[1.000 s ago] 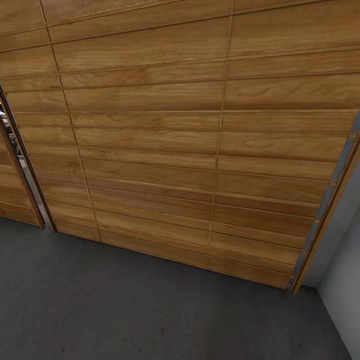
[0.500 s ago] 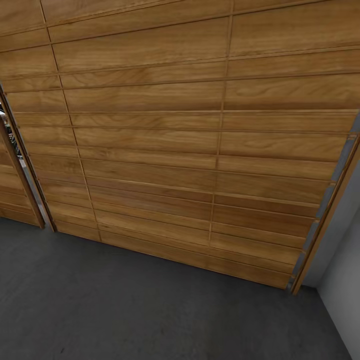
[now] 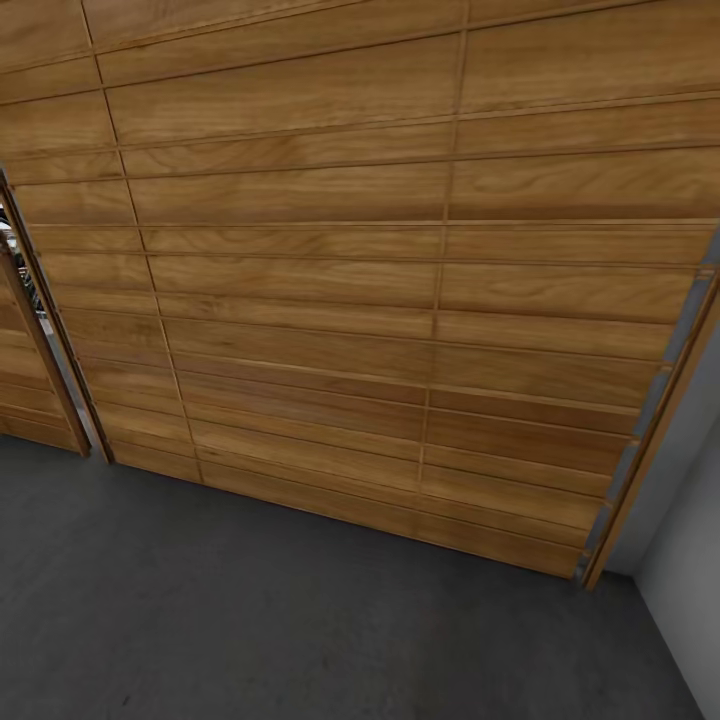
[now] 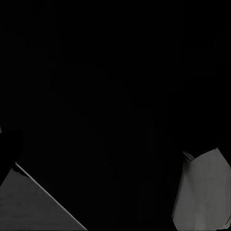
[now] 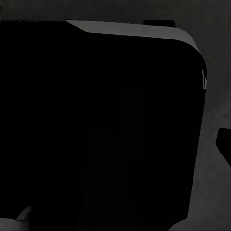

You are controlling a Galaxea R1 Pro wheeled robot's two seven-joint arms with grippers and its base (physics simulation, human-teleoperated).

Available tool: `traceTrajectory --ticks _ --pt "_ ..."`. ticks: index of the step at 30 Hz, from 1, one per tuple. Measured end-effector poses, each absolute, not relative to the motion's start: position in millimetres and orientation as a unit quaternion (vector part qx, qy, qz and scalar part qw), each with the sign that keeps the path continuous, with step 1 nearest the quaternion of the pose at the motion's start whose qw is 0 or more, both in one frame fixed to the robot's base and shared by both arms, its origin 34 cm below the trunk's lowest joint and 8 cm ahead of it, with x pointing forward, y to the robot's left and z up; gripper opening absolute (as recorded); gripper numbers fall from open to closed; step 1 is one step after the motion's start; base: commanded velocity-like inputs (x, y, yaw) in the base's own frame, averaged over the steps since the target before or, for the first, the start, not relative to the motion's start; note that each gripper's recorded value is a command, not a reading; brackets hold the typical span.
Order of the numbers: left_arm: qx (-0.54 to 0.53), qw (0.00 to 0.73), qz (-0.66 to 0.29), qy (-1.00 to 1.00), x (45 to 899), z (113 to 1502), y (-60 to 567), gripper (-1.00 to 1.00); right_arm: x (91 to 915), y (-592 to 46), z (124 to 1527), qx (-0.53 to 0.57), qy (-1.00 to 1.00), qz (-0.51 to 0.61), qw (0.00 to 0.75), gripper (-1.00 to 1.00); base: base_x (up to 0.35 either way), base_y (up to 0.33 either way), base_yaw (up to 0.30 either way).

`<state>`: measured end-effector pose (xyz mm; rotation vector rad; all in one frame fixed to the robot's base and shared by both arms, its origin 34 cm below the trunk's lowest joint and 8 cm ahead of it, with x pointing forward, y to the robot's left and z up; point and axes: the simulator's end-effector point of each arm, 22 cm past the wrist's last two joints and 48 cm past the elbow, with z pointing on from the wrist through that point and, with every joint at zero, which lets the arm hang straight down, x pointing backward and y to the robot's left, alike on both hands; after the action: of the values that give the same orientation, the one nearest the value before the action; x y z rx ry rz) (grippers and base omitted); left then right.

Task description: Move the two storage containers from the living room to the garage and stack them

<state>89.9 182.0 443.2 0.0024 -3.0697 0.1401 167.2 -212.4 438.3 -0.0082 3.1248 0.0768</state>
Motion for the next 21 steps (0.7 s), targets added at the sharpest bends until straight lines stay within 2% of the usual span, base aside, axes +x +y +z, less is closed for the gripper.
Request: traceTrajectory --ticks 13,21 --pt "0.001 0.031 0.045 -0.998 91.7 443.0 182.5 1.00 173.9 -214.3 438.4 -0.003 1.000 0.026 0.017 1.00 0.000 0.000 0.261" --pt "0.001 0.020 0.046 -0.999 101.5 442.4 181.4 1.00 202.8 -216.2 440.1 -0.004 0.999 0.021 0.049 1.00 0.000 0.000 0.291"
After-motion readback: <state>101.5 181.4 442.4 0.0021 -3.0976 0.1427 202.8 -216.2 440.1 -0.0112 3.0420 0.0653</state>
